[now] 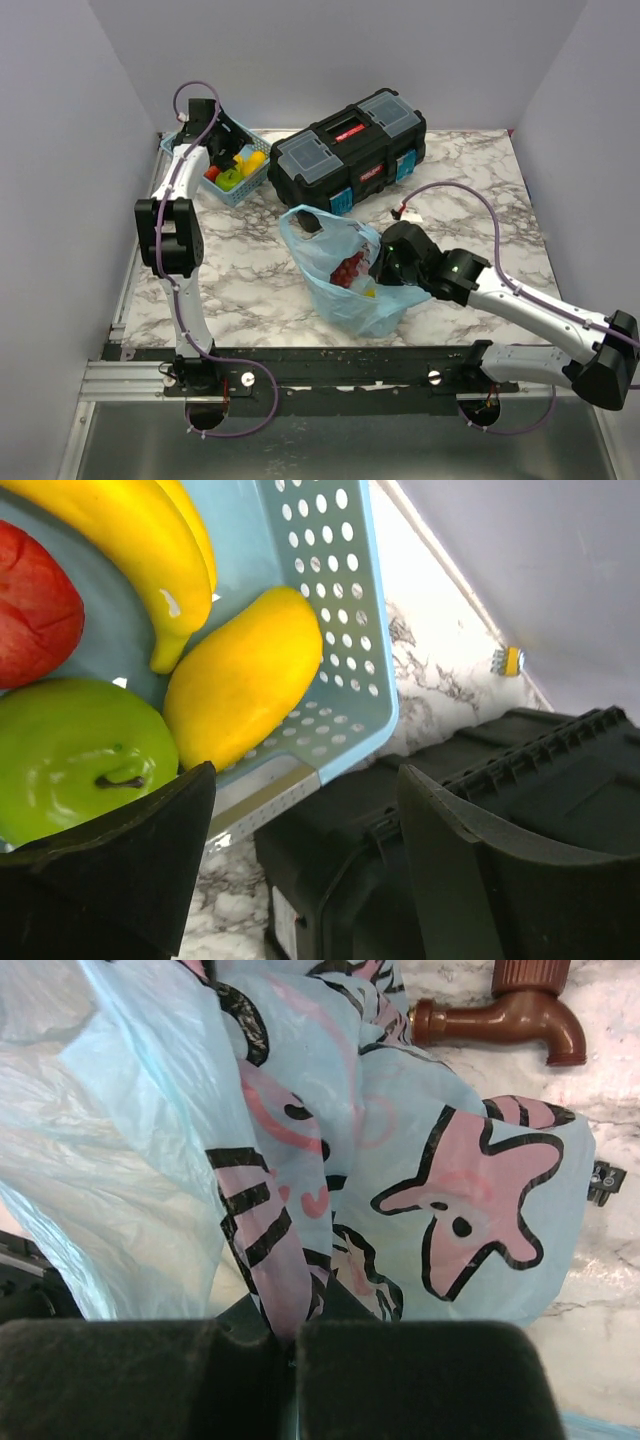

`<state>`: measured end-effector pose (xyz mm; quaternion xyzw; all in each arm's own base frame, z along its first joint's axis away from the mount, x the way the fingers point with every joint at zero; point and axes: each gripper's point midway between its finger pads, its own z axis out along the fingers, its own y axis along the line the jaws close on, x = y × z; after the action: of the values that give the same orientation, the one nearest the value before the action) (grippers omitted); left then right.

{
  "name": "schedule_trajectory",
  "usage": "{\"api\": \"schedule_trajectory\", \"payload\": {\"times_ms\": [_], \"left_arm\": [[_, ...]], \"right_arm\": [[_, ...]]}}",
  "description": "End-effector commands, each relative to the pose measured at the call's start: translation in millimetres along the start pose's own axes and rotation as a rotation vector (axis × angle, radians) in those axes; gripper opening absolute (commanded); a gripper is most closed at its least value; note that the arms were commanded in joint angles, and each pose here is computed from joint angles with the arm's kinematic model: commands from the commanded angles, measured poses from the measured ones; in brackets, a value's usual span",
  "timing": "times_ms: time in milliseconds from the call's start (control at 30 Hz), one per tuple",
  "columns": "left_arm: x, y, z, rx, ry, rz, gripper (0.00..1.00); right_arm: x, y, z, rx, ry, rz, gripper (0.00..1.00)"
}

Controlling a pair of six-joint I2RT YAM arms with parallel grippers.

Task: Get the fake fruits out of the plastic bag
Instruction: Place the fake fruit in the bin, then take out the fake fruit from the plastic bag.

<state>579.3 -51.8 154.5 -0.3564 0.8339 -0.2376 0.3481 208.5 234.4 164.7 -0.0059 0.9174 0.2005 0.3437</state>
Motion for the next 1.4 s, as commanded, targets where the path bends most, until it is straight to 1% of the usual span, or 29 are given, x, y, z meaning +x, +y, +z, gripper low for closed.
{"api": "schedule_trajectory", "payload": {"times_ms": [0,67,167,200,267,300,367,433,500,567,667,733,867,967,1067,1100,1167,1200,1233,1267,1300,1367], "left_arm": [[5,-17,-51,0.018,0.035,0.142,0.70],[13,-25,-74,0.084,0.035,0.134,0.68],[36,-38,-111,0.251,0.040,0.099,0.67],[41,-46,-131,0.308,0.040,0.106,0.67],[57,-47,-165,0.350,0.067,0.137,0.66],[79,-50,-182,0.363,0.123,0.177,0.66],[103,-55,-217,0.411,0.161,0.263,0.66],[131,-66,-252,0.507,0.172,0.357,0.66],[162,-78,-283,0.621,0.157,0.441,0.66],[194,-82,-309,0.725,0.180,0.533,0.66],[247,-64,-329,0.794,0.292,0.651,0.66],[273,-48,-339,0.842,0.354,0.713,0.64],[321,-31,-371,1.004,0.427,0.838,0.62],[349,-25,-379,1.062,0.452,0.887,0.64],[380,-26,-382,1.091,0.538,0.948,0.65],[388,-28,-380,1.094,0.546,0.978,0.66],[402,-31,-370,1.070,0.522,1.043,0.66],[405,-34,-361,1.044,0.499,1.054,0.66],[407,-38,-352,1.011,0.499,1.050,0.66],[410,-40,-346,0.987,0.506,1.044,0.65],[412,-45,-341,0.972,0.509,1.042,0.65],[418,-52,-332,0.954,0.522,1.033,0.65]], "right_arm": [[20,-6,7,0.037,0.077,0.019,0.01],[28,-14,15,0.056,0.077,0.043,0.01],[41,-30,22,0.101,0.089,0.028,0.01],[43,-36,25,0.116,0.081,0.015,0.01],[41,-42,29,0.148,0.065,0.016,0.01],[41,-43,27,0.176,0.079,0.033,0.01],[45,-39,29,0.186,0.116,0.050,0.01],[52,-40,35,0.193,0.136,0.059,0.01],[58,-45,39,0.224,0.149,0.087,0.01],[61,-42,38,0.229,0.176,0.095,0.01],[61,-43,37,0.221,0.163,0.122,0.01],[59,-43,33,0.209,0.138,0.143,0.02],[53,-38,25,0.153,0.104,0.171,0.09],[49,-37,19,0.130,0.084,0.193,0.09],[49,-33,12,0.088,0.073,0.224,0.11],[49,-31,10,0.067,0.071,0.228,0.11],[50,-29,6,0.030,0.065,0.236,0.19],[51,-30,5,0.024,0.063,0.238,0.26],[51,-31,2,0.021,0.058,0.237,0.37],[52,-35,0,0.029,0.059,0.233,0.51],[53,-38,-4,0.033,0.062,0.224,0.69],[58,-42,-8,0.039,0.082,0.199,0.88]]}}
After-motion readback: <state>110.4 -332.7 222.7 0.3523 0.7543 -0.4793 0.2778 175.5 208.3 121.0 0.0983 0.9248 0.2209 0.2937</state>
